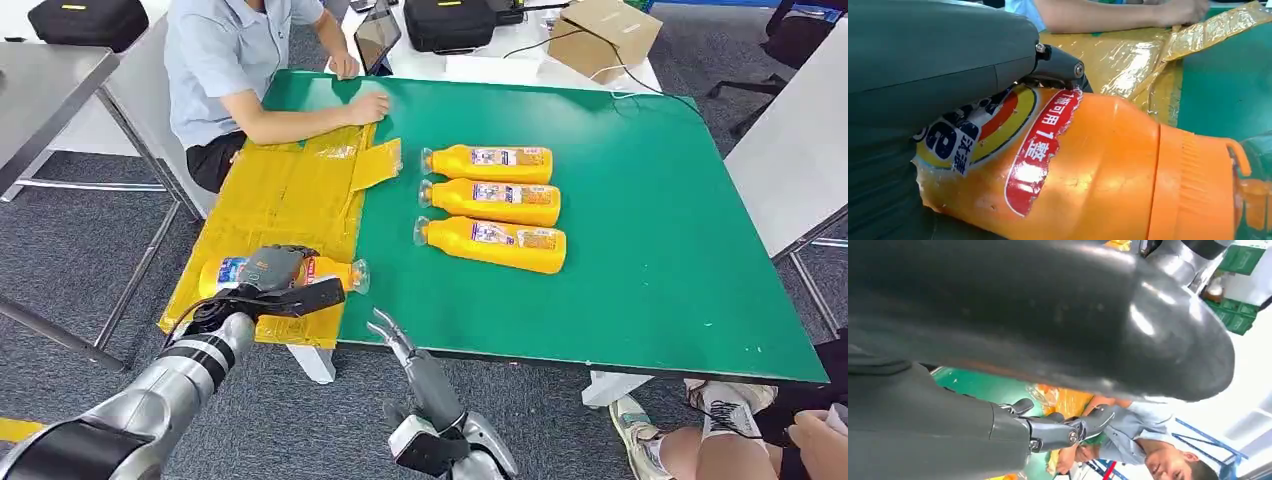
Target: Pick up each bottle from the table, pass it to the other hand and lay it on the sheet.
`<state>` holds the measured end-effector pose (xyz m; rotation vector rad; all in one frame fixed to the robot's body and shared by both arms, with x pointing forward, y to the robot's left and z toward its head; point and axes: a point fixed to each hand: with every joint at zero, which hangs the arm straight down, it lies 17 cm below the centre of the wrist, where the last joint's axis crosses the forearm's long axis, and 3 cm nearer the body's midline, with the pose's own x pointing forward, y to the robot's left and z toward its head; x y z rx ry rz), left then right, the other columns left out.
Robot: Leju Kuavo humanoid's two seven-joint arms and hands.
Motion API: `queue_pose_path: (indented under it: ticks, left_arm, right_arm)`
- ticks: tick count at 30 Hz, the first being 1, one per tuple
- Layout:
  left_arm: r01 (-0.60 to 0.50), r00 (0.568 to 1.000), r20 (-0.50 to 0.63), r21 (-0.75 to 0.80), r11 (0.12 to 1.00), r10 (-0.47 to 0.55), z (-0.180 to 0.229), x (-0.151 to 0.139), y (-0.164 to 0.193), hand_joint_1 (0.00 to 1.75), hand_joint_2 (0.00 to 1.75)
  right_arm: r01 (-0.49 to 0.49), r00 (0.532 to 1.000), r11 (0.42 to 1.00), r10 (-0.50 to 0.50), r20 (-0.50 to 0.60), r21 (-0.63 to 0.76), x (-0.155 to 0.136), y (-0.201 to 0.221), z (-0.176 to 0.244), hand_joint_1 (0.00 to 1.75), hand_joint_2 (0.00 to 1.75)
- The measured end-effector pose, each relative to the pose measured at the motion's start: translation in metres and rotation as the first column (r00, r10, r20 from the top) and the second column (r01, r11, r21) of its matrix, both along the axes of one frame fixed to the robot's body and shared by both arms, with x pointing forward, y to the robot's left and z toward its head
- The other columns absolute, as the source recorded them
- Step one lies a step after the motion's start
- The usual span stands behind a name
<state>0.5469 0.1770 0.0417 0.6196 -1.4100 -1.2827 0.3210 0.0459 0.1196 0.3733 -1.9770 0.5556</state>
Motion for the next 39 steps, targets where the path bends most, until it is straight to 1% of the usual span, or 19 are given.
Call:
queue_pose_path:
  ticks: [3,7,10,14,15,19,22,27,30,33,36,39]
  left_arm:
    - [-0.004,0.998,-0.059,-0.036,0.999,0.001,-0.006,-0.002,-0.002,0.00,1.75]
    - [-0.059,0.986,-0.164,-0.206,0.977,0.025,-0.004,-0.002,-0.012,0.00,1.75]
    - [-0.110,0.969,-0.247,-0.394,0.912,0.011,0.006,-0.001,-0.023,0.00,1.75]
    - [-0.119,0.949,-0.305,-0.589,0.800,-0.083,0.019,-0.007,-0.044,0.00,1.75]
    - [-0.122,0.947,-0.309,-0.613,0.781,-0.094,0.022,-0.008,-0.047,0.00,1.75]
    - [-0.133,0.944,-0.312,-0.647,0.751,-0.102,0.026,-0.008,-0.049,0.00,1.75]
    - [-0.130,0.945,-0.302,-0.698,0.704,-0.125,0.032,-0.009,-0.053,0.00,1.75]
    - [-0.084,0.973,-0.191,-0.816,0.572,-0.130,0.064,-0.010,-0.061,0.00,1.75]
    - [-0.058,0.978,-0.145,-0.879,0.473,-0.150,0.086,-0.013,-0.064,0.00,1.75]
    - [-0.037,0.982,-0.109,-0.915,0.401,-0.157,0.101,-0.016,-0.064,0.00,1.75]
    - [-0.019,0.988,-0.062,-0.959,0.284,-0.144,0.123,-0.017,-0.057,0.00,1.75]
    - [0.003,0.994,-0.010,-0.994,0.113,-0.113,0.153,-0.020,-0.044,0.00,1.75]
  right_arm:
    - [0.002,1.000,1.000,-0.002,-0.002,-0.001,0.000,0.000,-0.001,0.00,0.00]
    - [0.013,1.000,1.000,-0.013,-0.003,-0.004,0.002,-0.002,-0.003,0.00,0.00]
    - [0.022,1.000,1.000,-0.022,-0.003,-0.010,0.004,-0.002,-0.004,0.00,0.00]
    - [0.042,0.999,0.999,-0.042,-0.013,-0.009,0.009,-0.005,-0.007,0.00,0.00]
    - [0.044,0.999,0.999,-0.044,-0.014,-0.010,0.009,-0.005,-0.008,0.00,0.00]
    - [0.042,0.999,0.999,-0.042,-0.021,-0.011,0.009,-0.004,-0.010,0.00,0.00]
    - [0.043,0.999,0.999,-0.043,-0.026,-0.012,0.010,-0.004,-0.011,0.00,0.00]
    - [0.048,0.998,0.999,-0.048,-0.041,-0.009,0.010,-0.004,-0.015,0.00,0.00]
    - [0.044,0.998,0.999,-0.045,-0.044,-0.014,0.009,-0.003,-0.018,0.00,0.00]
    - [0.043,0.998,0.999,-0.044,-0.043,-0.023,0.009,-0.003,-0.020,0.00,0.00]
    - [0.052,0.998,0.998,-0.054,-0.042,-0.029,0.009,-0.004,-0.021,0.00,0.00]
    - [0.065,0.997,0.997,-0.066,-0.039,-0.036,0.010,-0.007,-0.024,0.00,0.00]
